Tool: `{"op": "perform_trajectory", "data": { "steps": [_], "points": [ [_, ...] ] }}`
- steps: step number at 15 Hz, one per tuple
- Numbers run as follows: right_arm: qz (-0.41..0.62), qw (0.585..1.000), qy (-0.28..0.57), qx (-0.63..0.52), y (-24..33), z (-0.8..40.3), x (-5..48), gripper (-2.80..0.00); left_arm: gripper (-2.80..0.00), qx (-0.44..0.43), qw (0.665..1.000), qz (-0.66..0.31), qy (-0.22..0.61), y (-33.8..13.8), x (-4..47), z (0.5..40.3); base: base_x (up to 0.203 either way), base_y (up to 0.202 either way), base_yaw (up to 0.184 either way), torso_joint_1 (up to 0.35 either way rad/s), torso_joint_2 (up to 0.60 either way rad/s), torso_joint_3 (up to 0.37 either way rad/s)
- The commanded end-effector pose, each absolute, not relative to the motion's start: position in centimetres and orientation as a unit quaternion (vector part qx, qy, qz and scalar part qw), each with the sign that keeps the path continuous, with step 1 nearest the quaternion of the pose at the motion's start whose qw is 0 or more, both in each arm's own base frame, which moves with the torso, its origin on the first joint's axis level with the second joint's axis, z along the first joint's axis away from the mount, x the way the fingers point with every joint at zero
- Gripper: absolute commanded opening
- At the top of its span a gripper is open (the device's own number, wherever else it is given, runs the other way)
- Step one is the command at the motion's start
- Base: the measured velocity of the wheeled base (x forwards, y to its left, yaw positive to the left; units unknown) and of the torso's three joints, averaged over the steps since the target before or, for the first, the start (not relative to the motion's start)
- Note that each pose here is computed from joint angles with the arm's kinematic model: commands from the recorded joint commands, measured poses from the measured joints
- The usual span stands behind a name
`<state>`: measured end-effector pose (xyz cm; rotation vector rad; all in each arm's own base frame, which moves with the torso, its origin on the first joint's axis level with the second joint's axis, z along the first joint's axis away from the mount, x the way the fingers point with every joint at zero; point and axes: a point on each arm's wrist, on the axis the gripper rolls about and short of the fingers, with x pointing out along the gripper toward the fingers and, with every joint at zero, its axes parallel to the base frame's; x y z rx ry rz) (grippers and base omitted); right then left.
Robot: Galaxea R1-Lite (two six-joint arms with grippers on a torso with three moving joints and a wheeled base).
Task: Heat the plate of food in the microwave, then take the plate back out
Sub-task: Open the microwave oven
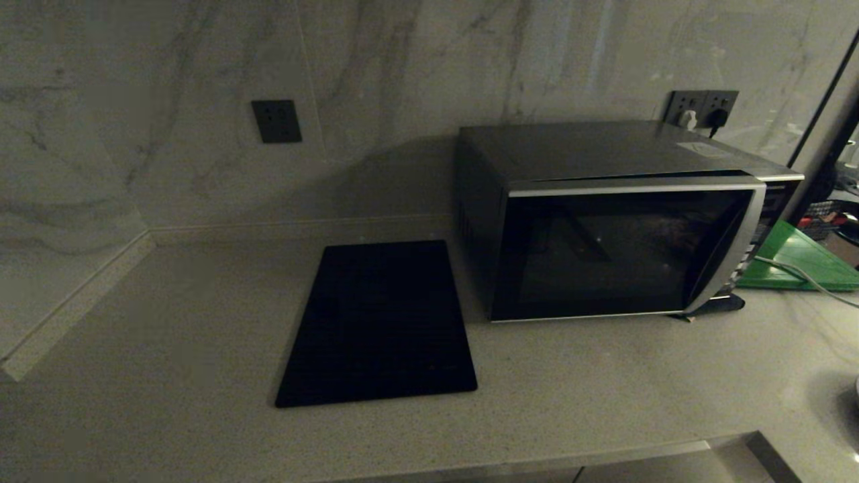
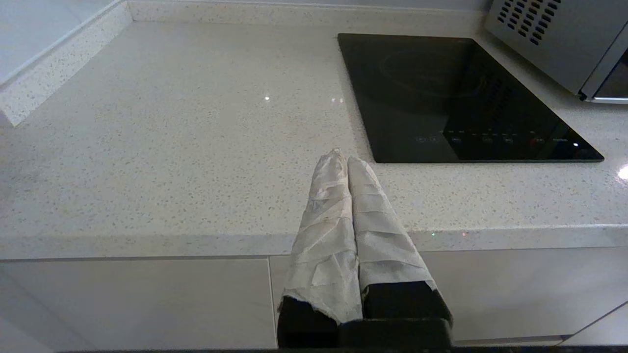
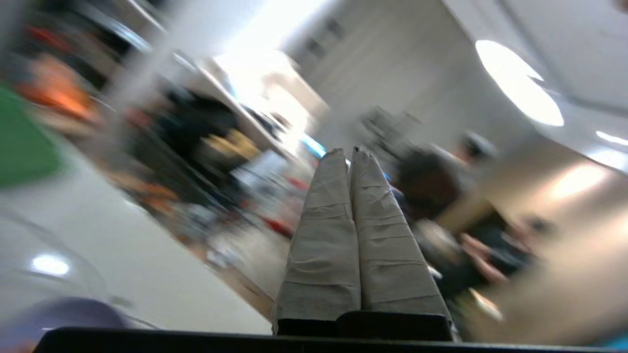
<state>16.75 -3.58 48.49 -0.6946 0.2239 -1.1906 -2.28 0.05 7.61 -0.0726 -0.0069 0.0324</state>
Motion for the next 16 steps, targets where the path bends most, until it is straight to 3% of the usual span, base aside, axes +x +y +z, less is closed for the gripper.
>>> {"op": "perform_trajectory", "data": {
  "steps": [1, 5, 9, 14, 16],
  "points": [
    [-0.505, 0.82, 0.035, -0.269, -3.1, 48.6, 15.7, -2.8, -2.8, -0.037, 0.999, 0.017, -0.003, 0.1, -2.3, 7.6, 0.0, 0.0, 0.0, 0.0, 0.0, 0.0],
    [-0.369, 0.919, -0.028, -0.134, -3.2, 47.2, 15.5, -2.8, -2.8, -0.037, 0.999, 0.017, -0.003, 0.1, -2.3, 7.6, 0.0, 0.0, 0.0, 0.0, 0.0, 0.0],
    [-0.221, 0.975, 0.009, -0.024, -4.4, 45.4, 14.9, -2.8, -2.8, -0.037, 0.999, 0.017, -0.003, 0.1, -2.3, 7.6, 0.0, 0.0, 0.0, 0.0, 0.0, 0.0],
    [-0.035, 0.978, 0.078, 0.188, -5.7, 43.4, 16.9, -2.8, -2.8, -0.037, 0.999, 0.017, -0.003, 0.1, -2.3, 7.6, 0.0, 0.0, 0.0, 0.0, 0.0, 0.0],
    [-0.022, 0.975, 0.089, 0.203, -6.4, 43.0, 17.5, -2.8, -2.8, -0.037, 0.999, 0.017, -0.003, 0.1, -2.3, 7.6, 0.0, 0.0, 0.0, 0.0, 0.0, 0.0]
  ]
}}
